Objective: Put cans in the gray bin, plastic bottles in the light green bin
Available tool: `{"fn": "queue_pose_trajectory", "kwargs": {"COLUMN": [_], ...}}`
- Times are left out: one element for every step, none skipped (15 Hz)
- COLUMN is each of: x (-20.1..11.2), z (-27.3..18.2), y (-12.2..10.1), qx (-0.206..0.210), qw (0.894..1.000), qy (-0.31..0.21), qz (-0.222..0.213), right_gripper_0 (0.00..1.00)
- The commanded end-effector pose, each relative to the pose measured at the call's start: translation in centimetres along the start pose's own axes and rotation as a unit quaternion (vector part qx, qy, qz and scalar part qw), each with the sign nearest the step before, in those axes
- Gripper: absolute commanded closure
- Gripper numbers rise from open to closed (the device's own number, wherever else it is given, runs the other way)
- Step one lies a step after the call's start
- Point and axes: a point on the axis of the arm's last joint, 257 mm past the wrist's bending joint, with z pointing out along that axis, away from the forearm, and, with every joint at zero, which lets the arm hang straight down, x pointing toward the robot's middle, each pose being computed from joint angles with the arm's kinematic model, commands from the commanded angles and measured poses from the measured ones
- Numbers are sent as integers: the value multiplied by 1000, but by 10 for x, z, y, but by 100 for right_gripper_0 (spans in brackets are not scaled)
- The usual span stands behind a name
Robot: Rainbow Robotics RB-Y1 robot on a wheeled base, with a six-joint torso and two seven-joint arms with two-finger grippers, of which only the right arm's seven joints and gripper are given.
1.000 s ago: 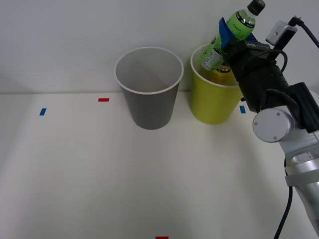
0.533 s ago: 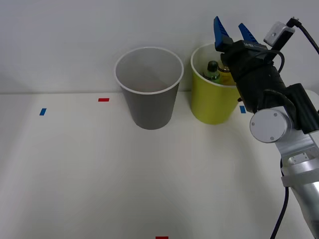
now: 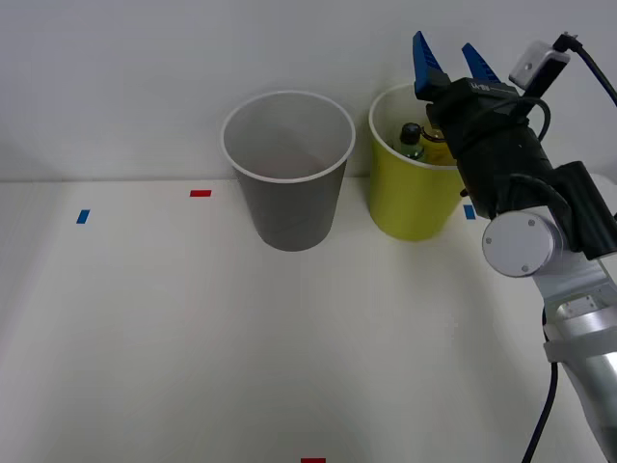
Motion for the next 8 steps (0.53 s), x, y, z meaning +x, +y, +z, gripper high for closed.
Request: {"fn": "queue_pose_trajectory", "kwargs": {"x": [-5,-10,-12,-16,-17,-19,-15,-10], "z": [-11,-22,-30,-37,-48,-61,-74,-87], "y": [-2,-4,-3,-2,-6,-9,-12,-15], "qx": [1,1,0,-2,3,9,15,20], "qw": [1000,1000,1000,1000,1000,1000,1000,999], "qy": [-6,-9,-9,-10,-13,-17,-15,-14], "qz": [-11,-13,-13,-15,-16,-19,-20,-22], "right_gripper_0": [21,20,20,20,20,21,20,20]}}
